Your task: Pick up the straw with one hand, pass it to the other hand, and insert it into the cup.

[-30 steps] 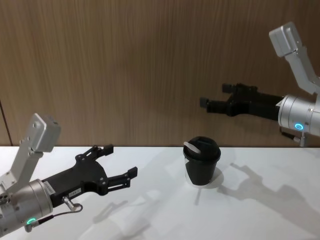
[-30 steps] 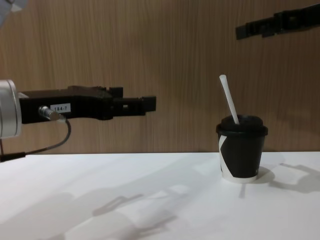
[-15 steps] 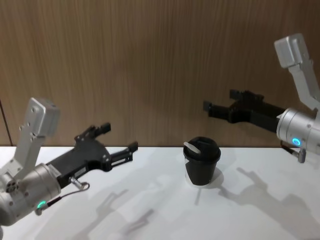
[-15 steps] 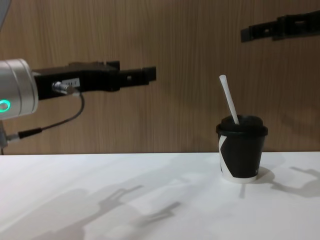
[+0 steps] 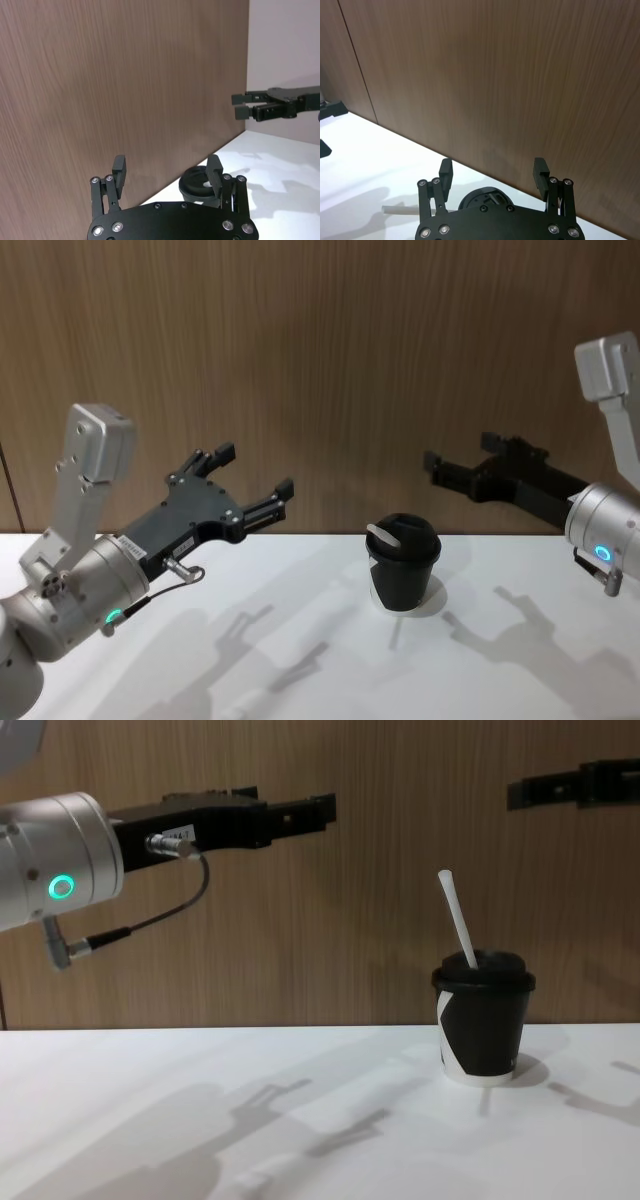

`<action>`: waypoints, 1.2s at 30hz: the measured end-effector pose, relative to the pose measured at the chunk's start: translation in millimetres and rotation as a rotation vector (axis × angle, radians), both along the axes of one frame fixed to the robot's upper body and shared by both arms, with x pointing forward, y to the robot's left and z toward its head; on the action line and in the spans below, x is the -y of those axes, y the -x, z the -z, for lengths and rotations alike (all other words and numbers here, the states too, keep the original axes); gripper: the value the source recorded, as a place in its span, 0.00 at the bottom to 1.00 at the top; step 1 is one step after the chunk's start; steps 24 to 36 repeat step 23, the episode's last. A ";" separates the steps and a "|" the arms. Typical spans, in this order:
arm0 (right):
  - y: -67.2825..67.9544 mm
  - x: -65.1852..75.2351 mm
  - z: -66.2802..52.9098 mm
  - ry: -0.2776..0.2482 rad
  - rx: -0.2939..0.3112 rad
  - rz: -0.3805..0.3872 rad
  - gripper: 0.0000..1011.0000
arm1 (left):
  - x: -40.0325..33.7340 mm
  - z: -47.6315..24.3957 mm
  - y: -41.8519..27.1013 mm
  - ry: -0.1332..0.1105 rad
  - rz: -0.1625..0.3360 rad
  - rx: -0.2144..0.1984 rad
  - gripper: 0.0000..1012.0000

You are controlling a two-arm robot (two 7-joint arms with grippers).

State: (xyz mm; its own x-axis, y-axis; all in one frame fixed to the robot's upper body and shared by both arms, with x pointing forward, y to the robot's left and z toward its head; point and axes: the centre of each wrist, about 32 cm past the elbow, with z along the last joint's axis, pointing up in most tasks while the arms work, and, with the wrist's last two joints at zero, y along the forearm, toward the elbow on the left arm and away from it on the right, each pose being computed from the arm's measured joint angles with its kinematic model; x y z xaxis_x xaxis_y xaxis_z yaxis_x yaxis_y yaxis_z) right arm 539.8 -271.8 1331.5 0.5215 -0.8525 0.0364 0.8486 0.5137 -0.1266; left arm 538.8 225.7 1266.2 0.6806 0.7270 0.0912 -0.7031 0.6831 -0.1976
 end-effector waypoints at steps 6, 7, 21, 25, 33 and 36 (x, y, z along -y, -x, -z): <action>6.3 0.9 4.0 -0.008 0.007 0.020 0.99 | 4.6 -2.5 -2.5 0.010 -0.005 0.017 0.99; 6.8 0.9 4.2 -0.009 0.008 0.022 0.99 | 5.6 -2.9 -2.9 0.012 -0.005 0.019 0.99; 12.4 1.7 7.0 -0.016 0.018 0.039 0.99 | 10.0 -5.3 -5.2 0.022 -0.009 0.035 0.99; 12.7 1.8 7.2 -0.016 0.018 0.040 0.99 | 10.3 -5.4 -5.3 0.023 -0.009 0.036 0.99; 12.7 1.8 7.2 -0.016 0.018 0.040 0.99 | 10.3 -5.4 -5.3 0.023 -0.009 0.036 0.99; 12.7 1.8 7.2 -0.016 0.018 0.040 0.99 | 10.3 -5.4 -5.3 0.023 -0.009 0.036 0.99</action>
